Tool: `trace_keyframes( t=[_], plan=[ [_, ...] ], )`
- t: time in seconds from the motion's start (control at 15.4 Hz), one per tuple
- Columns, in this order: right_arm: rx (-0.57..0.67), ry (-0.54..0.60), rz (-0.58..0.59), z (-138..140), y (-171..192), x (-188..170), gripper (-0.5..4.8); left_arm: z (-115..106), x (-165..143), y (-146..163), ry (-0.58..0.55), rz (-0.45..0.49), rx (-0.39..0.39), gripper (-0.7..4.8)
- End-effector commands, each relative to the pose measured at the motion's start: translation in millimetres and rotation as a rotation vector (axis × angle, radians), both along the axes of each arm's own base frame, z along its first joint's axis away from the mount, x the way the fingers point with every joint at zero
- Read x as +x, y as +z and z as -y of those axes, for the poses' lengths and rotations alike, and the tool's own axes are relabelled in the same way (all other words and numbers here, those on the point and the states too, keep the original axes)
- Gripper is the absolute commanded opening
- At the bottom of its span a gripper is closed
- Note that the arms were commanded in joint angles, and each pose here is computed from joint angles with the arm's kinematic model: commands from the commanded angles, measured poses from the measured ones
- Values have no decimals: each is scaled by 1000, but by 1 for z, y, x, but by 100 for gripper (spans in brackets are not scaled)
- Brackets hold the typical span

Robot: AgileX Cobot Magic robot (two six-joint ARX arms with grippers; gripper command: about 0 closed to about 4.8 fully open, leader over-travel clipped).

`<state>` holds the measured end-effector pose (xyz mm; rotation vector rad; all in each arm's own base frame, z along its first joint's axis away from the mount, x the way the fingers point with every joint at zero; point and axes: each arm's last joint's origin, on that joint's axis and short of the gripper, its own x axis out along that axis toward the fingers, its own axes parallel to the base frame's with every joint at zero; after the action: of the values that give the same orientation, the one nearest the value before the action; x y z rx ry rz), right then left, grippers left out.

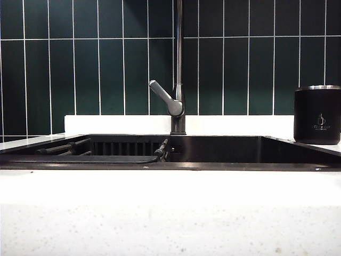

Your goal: Pick up the mug next to the sink, go to the faucet to get some water, pour the water into the sink, and finally put the mug back to its place.

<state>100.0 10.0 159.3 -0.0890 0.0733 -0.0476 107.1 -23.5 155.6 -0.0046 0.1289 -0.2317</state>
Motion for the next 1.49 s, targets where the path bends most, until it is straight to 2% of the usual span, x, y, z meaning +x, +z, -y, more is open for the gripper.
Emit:
trace_keyframes(
  t=[0.06, 0.26, 0.45, 0.71, 1.1, 1.49],
  plan=[
    [-3, -5, 7, 0, -1, 0, -4, 0, -1, 2, -4, 25, -4, -5],
    [-2, -5, 8, 0, -1, 0, -4, -3, -7, 10, 50, 117, -10, -5],
    [-3, -5, 7, 0, -1, 0, -4, -5, -12, 14, 80, 167, -15, -5],
    [-3, -5, 6, 0, -1, 0, -4, -6, -11, 14, 96, 166, -14, -5],
    [-3, -5, 8, 0, -1, 0, -4, -18, -10, 14, 199, 169, -5, -5],
    [-3, -5, 8, 0, -1, 0, -4, -19, -10, 14, 214, 168, -3, -5]
  ],
)
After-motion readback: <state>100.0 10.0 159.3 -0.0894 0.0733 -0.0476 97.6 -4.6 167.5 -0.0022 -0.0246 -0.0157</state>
